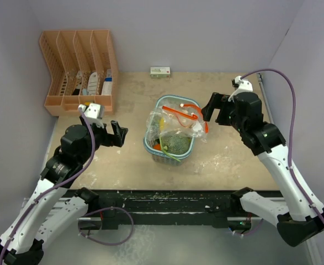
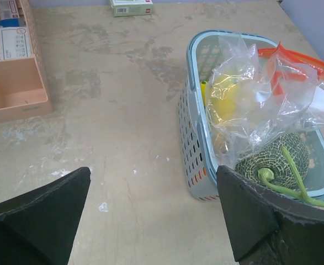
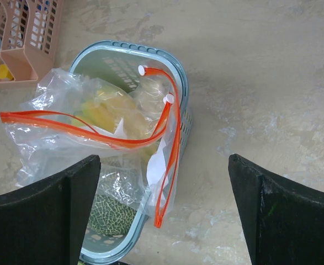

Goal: Place the food in the zip-top bag and seal the zipper
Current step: Pick up the zipper food storage bag from the bin.

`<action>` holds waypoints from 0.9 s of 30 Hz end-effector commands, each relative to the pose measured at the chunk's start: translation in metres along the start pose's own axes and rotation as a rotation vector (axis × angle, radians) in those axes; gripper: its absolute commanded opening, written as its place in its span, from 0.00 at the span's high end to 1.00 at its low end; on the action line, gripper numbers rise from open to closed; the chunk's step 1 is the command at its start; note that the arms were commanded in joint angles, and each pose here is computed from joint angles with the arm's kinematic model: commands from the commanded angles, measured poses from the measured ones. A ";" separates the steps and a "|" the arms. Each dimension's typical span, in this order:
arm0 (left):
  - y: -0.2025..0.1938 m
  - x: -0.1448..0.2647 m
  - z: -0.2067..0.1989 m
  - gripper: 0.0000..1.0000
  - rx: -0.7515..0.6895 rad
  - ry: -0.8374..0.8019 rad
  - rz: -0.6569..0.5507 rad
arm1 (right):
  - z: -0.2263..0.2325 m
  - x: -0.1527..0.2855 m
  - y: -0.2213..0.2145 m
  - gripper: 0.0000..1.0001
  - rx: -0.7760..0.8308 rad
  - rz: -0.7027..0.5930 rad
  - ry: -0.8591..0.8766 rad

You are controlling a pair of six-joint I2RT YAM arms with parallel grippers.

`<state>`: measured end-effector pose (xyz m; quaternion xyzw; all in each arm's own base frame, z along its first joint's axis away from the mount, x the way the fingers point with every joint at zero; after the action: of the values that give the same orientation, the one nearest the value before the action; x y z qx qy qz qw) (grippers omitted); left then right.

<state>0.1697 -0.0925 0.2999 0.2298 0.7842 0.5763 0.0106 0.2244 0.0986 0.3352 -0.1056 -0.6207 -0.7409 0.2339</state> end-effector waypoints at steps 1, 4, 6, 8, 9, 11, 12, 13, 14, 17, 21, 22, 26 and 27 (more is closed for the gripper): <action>0.017 0.007 -0.006 0.01 0.011 -0.028 -0.047 | 0.003 0.012 0.016 0.01 0.014 -0.079 0.040; 0.018 0.007 -0.007 0.01 0.013 -0.030 -0.045 | 0.006 0.014 0.017 0.00 0.026 -0.092 0.079; 0.018 0.007 -0.007 0.01 0.015 -0.034 -0.044 | 0.010 0.015 0.017 0.00 0.027 -0.114 0.120; 0.017 0.007 -0.008 0.01 0.017 -0.035 -0.041 | 0.011 0.015 0.019 0.01 0.024 -0.145 0.136; 0.017 0.007 -0.008 0.01 0.018 -0.035 -0.039 | 0.012 0.015 0.022 0.01 0.029 -0.167 0.141; 0.017 0.007 -0.007 0.01 0.017 -0.035 -0.038 | 0.015 0.011 0.026 0.00 0.048 -0.188 0.174; 0.017 0.008 -0.007 0.01 0.017 -0.035 -0.036 | 0.018 0.006 0.025 0.00 0.061 -0.180 0.192; 0.017 0.008 -0.008 0.01 0.016 -0.037 -0.035 | 0.019 0.002 0.025 0.00 0.070 -0.174 0.208; 0.017 0.009 -0.008 0.01 0.015 -0.038 -0.034 | 0.022 -0.002 0.023 0.00 0.081 -0.168 0.228; 0.016 0.010 -0.007 0.01 0.014 -0.036 -0.034 | 0.035 -0.010 0.019 0.01 0.139 -0.170 0.379; 0.014 0.008 -0.008 0.01 0.023 -0.045 -0.026 | 0.044 -0.028 0.011 0.04 0.195 -0.195 0.497; 0.014 0.008 -0.009 0.01 0.027 -0.051 -0.023 | 0.045 -0.034 0.008 0.04 0.213 -0.190 0.511; 0.014 0.010 -0.010 0.01 0.028 -0.064 -0.019 | 0.048 -0.057 -0.002 0.09 0.301 -0.174 0.566; 0.014 0.010 -0.010 0.01 0.027 -0.065 -0.019 | 0.049 -0.060 -0.003 0.10 0.320 -0.188 0.589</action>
<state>0.1646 -0.0940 0.2978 0.2517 0.7803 0.5724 0.0075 0.2570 0.1477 0.3077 0.1043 -0.6242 -0.6903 0.3506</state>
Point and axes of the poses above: each gripper's point midway between its finger pads, its own x axis back along the fingers, its own z axis along the line the jaws close on, y = z × x, the point moved 8 cm from there along x, back along the fingers, and after that the axes turned 7 degrees about x, right-handed, at the moved point
